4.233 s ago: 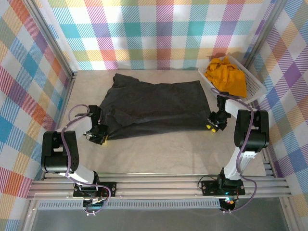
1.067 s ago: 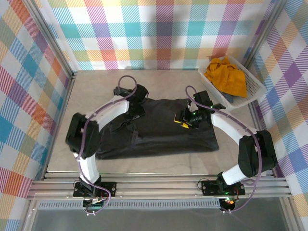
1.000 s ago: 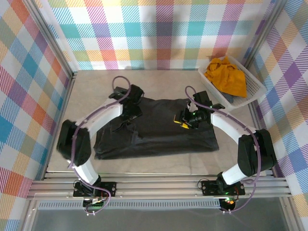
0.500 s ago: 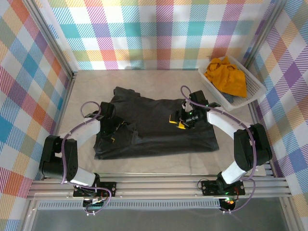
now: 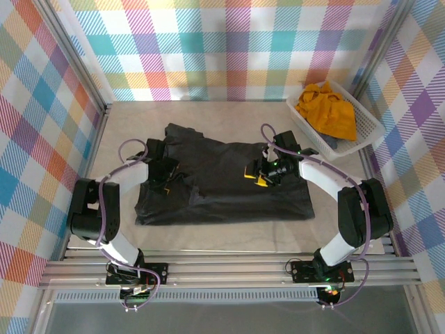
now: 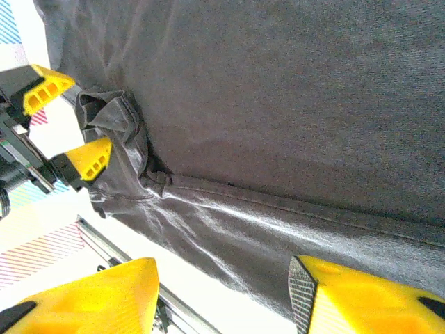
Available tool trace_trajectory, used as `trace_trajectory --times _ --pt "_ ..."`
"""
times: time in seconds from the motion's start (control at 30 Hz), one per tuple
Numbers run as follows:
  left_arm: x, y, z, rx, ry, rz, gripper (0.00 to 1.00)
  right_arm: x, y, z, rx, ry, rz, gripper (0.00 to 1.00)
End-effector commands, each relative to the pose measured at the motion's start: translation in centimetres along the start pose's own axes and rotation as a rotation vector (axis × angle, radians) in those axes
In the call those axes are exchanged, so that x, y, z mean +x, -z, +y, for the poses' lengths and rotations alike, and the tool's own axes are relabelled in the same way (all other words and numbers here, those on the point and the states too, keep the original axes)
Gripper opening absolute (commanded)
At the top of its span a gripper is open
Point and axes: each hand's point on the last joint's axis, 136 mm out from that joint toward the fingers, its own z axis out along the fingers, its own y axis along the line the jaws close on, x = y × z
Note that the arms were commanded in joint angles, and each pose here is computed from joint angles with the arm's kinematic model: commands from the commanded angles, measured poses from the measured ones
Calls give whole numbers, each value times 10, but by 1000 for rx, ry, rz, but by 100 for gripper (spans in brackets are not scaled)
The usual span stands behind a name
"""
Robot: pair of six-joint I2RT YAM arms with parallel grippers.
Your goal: Fold and stack the t-shirts
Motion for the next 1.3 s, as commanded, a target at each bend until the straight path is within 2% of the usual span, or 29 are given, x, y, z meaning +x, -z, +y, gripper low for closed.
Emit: trace_trajectory --times 0.0,0.27,0.57,0.73,0.97,1.07,1.17,1.27 --pt "-16 2 -13 -7 -38 -34 94 3 3 9 -28 38 -2 53" --pt "-27 -11 -26 -41 -64 -45 93 1 2 10 -27 39 4 52" --pt "-39 -27 -59 -18 -111 -61 92 2 0 8 -22 36 10 51" --pt "-49 -17 -72 -7 -148 -113 89 2 0 7 -22 34 11 51" --pt "-49 -22 -68 -30 -151 -109 85 -1 -1 11 -35 39 9 49" --pt "-51 -7 -66 -21 -168 -140 84 -4 2 16 -48 53 -5 49" --pt "-48 27 -68 -1 -209 -189 83 -5 4 19 -53 59 -13 49" --pt "-25 53 -61 27 -238 -169 78 -5 5 19 -51 61 -19 48"
